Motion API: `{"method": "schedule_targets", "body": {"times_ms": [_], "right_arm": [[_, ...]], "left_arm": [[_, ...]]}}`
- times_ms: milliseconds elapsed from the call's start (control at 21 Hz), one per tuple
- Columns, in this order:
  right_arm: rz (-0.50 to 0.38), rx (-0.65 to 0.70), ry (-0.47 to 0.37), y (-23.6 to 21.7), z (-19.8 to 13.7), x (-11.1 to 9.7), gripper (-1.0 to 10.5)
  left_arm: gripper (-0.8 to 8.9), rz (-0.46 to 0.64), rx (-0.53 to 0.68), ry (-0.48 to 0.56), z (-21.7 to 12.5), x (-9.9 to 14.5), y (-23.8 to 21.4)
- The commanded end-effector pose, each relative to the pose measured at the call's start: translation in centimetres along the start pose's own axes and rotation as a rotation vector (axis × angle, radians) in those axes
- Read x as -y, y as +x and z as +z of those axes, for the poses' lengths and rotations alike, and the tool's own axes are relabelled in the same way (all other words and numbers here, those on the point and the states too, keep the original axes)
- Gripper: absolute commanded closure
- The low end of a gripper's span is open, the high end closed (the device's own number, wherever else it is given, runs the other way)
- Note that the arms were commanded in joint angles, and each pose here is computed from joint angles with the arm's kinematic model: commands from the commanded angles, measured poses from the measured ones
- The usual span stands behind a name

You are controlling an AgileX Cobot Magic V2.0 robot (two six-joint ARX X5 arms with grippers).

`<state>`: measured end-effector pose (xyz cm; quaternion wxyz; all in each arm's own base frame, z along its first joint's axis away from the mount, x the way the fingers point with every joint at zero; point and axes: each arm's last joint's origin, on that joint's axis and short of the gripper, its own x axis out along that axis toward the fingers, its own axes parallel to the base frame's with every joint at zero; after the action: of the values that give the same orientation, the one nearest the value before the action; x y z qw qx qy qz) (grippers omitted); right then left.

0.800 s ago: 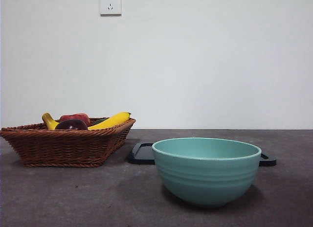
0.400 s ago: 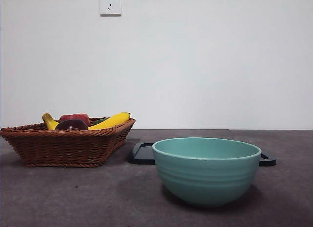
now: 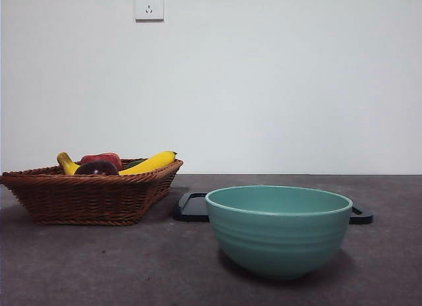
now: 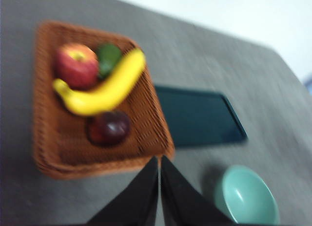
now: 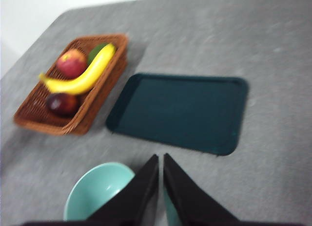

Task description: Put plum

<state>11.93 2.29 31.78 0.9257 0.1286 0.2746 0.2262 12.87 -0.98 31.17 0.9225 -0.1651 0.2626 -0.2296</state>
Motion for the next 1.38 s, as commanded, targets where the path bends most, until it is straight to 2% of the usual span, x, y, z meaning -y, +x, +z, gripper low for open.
{"method": "schedule_targets", "body": {"times_ms": [48, 239, 382, 620, 859, 954, 1049, 1145, 1193, 1240, 1383], "right_arm": [[0.021, -0.053, -0.061, 0.2, 1.9, -0.5, 9.4], [0.053, -0.174, -0.114, 1.1, 4.0, -1.3, 9.4], [0.089, -0.267, -0.148, 1.9, 4.5, -2.0, 9.4], [0.142, -0.379, -0.186, 2.8, 3.7, -2.9, 9.4], [0.154, -0.387, -0.195, 2.9, 3.6, -3.1, 9.4], [0.154, -0.387, -0.195, 2.9, 3.6, -3.1, 9.4], [0.153, -0.388, -0.191, 2.9, 3.6, -3.1, 9.0], [0.151, -0.388, -0.183, 2.9, 3.6, -3.1, 7.0], [0.151, -0.388, -0.183, 2.9, 3.6, -3.1, 6.1], [0.151, -0.388, -0.183, 2.9, 3.6, -3.1, 5.6], [0.151, -0.388, -0.182, 2.9, 3.6, -3.1, 5.4]], "left_arm": [[8.04, -0.042, -0.074, 0.095, 1.3, 0.7, 0.2], [8.04, -0.118, -0.237, 0.172, 2.6, 2.2, 1.0], [8.04, -0.173, -0.311, 0.204, 3.2, 3.3, 1.9], [8.04, -0.217, -0.380, 0.214, 3.0, 3.8, 3.2], [8.01, -0.225, -0.394, 0.215, 2.9, 3.9, 3.5], [7.26, -0.225, -0.394, 0.214, 2.9, 3.9, 3.4], [5.89, -0.225, -0.394, 0.214, 2.9, 3.9, 3.4], [4.19, -0.224, -0.394, 0.210, 2.9, 3.9, 3.5], [3.68, -0.224, -0.393, 0.211, 2.9, 4.0, 3.4], [3.45, -0.224, -0.393, 0.211, 2.9, 4.0, 3.4], [3.39, -0.222, -0.390, 0.205, 3.0, 4.0, 3.5]]}}
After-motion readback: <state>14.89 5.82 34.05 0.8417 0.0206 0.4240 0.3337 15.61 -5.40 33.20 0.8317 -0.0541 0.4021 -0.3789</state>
